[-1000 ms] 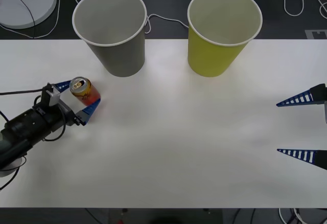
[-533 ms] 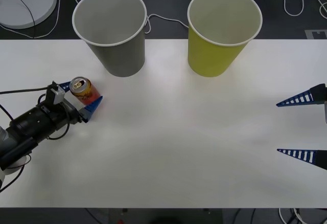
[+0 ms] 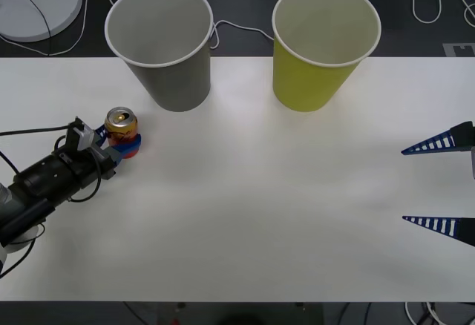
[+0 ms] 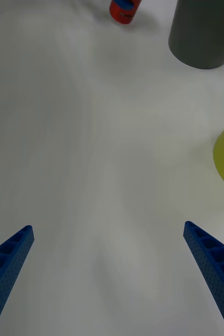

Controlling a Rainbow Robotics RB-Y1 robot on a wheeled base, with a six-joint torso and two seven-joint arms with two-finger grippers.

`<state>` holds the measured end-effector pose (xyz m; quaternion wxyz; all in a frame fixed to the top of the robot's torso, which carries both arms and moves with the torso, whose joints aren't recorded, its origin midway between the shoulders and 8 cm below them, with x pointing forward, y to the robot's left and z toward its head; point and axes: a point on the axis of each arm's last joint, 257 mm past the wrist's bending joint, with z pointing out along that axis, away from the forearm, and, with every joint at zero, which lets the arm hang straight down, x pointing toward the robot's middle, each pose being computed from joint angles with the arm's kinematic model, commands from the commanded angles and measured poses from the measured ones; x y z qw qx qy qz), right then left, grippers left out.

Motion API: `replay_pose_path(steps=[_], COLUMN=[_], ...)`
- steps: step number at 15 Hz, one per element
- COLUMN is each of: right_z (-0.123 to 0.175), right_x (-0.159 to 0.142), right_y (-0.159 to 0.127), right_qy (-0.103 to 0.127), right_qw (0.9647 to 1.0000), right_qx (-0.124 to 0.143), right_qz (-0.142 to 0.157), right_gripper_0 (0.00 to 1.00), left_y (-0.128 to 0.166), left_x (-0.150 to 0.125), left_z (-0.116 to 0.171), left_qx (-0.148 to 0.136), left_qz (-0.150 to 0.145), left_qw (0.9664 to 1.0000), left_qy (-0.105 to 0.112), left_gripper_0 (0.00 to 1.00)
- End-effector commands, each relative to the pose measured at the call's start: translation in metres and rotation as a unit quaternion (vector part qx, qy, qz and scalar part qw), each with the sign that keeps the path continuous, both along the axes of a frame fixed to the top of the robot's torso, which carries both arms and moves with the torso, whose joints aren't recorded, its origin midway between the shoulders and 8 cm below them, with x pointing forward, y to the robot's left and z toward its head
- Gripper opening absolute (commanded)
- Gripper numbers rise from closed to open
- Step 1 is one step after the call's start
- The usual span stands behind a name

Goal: Put the can into the green bin and the plastic bottle into the gray bin

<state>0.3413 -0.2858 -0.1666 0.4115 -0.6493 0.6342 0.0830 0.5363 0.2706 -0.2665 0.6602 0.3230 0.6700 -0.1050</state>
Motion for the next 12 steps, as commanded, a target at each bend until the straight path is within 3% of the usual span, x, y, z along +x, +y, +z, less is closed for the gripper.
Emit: replay_pose_path(steps=[1,4,7,12], right_z=[0.000,0.000,0.000,0.000], right_x=[0.000,0.000,0.000,0.000], right_y=[0.000,0.000,0.000,0.000], right_qy=[0.000,0.000,0.000,0.000], right_qw=[1.0000,1.0000,1.0000,1.0000], right_qx=[0.000,0.000,0.000,0.000], right_qz=[0.000,0.000,0.000,0.000], right_gripper_0=[1.00,1.00,1.00,1.00], left_y=[0.004,0.017,0.022,0.032], left_x=[0.000,-0.005,-0.022,-0.056], left_z=[0.001,0.008,0.020,0.044], left_qx=[0.021,0.057,0.053,0.072], left_qz=[0.000,0.004,0.008,0.015], left_qw=[0.9998,0.9982,0.9985,0.9963], left_qy=[-0.004,-0.015,0.004,0.045], left_gripper_0=[0.00,0.00,0.00,0.00])
